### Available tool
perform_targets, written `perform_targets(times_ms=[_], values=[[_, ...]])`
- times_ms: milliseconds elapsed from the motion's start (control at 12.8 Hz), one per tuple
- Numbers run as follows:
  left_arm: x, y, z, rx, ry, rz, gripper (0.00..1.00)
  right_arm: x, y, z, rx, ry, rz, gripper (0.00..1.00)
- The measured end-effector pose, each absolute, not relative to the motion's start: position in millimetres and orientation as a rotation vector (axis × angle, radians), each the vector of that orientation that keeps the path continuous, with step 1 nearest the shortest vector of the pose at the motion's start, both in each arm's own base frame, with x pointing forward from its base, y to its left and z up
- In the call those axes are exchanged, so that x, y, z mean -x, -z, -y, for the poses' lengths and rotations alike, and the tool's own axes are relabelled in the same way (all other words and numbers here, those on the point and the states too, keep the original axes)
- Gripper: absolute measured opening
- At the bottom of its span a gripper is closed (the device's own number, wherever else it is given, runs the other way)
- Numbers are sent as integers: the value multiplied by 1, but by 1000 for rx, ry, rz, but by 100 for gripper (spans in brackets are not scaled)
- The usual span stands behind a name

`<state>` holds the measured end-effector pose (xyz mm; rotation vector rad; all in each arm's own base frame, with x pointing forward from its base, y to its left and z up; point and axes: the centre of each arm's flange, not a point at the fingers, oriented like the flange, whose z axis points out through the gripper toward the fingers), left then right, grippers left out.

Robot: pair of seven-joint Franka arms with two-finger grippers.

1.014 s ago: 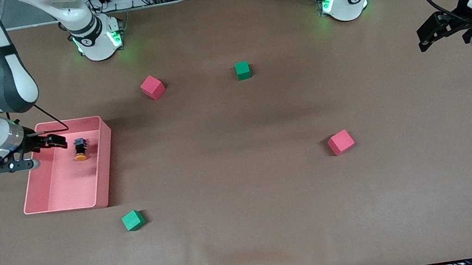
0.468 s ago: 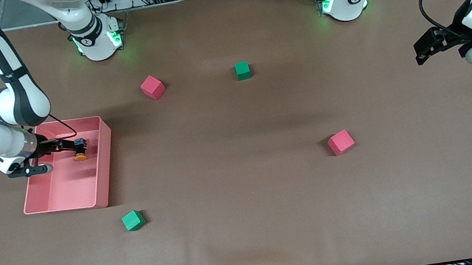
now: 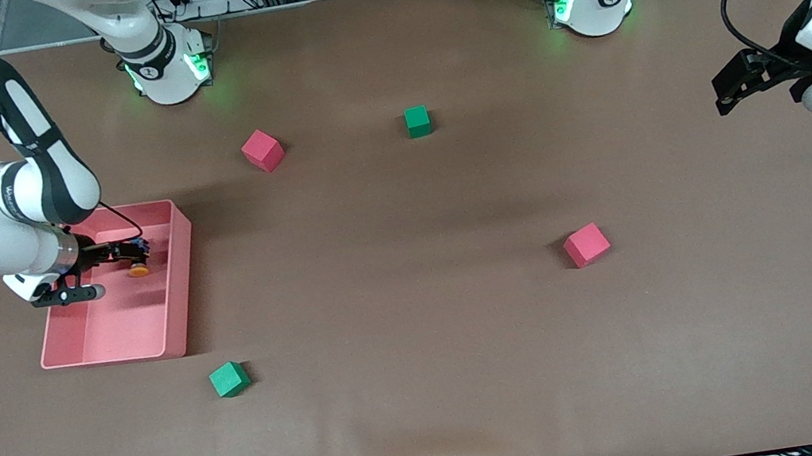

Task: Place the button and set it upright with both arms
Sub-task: 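Lower the right gripper and close it on the button's blue base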

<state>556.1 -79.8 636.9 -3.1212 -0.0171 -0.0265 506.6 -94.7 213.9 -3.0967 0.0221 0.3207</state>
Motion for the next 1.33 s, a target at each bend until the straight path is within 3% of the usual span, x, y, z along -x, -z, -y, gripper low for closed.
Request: perform_targets(times_ms=[1325], values=[[-558,-637,92,3125,34,-54,100,-499,-170,73,3072,-438,40,100]])
